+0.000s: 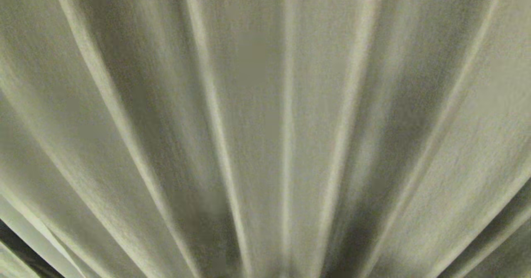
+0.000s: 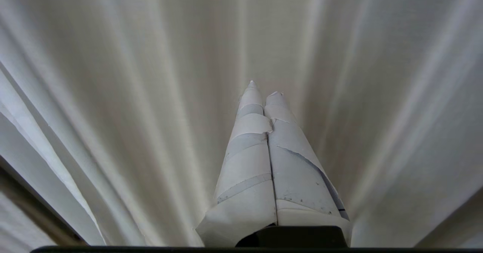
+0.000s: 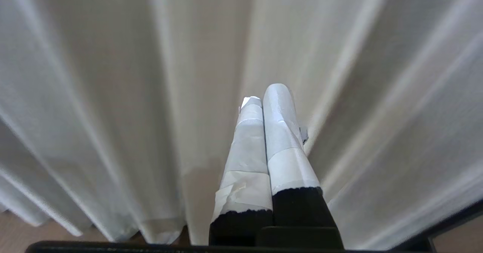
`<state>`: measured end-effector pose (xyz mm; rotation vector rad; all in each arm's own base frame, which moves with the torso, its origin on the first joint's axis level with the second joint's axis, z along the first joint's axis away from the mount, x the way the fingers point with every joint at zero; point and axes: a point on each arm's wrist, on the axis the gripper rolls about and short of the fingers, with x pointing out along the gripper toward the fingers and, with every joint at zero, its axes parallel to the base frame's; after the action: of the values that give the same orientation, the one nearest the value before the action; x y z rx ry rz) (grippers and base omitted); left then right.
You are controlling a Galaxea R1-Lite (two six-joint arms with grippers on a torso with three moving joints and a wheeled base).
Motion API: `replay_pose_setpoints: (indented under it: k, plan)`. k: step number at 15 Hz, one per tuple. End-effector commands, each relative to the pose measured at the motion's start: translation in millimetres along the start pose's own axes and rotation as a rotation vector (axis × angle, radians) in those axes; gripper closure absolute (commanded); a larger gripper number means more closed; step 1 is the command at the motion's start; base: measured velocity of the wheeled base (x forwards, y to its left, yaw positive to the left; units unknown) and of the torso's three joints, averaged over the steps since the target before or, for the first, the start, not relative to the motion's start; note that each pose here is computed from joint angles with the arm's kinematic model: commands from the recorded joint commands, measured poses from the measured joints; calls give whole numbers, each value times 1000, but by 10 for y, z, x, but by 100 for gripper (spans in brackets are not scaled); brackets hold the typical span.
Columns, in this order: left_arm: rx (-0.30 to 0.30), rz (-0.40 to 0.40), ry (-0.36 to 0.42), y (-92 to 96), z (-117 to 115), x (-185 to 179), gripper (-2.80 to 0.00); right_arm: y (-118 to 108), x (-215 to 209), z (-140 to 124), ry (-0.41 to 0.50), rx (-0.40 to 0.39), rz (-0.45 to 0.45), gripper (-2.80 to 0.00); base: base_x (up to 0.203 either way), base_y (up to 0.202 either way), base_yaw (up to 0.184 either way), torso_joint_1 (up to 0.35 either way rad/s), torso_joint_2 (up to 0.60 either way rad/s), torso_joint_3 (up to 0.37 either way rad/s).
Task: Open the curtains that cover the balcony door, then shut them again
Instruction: Close the outer curtains on both sides
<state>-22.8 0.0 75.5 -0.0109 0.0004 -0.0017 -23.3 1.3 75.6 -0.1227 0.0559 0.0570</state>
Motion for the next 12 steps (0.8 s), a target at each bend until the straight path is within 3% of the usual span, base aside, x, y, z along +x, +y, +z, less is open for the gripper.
replay_pose_setpoints:
  k: [1,12]
  plan:
    - [-1,0,0,0,0,0,0,1,-12,-3,-17,3,-2,0,0,0,0,0,0,0]
    - [-1,2,0,0,0,0,0,1,-12,-2,-18,19,-2,0,0,0,0,0,0,0]
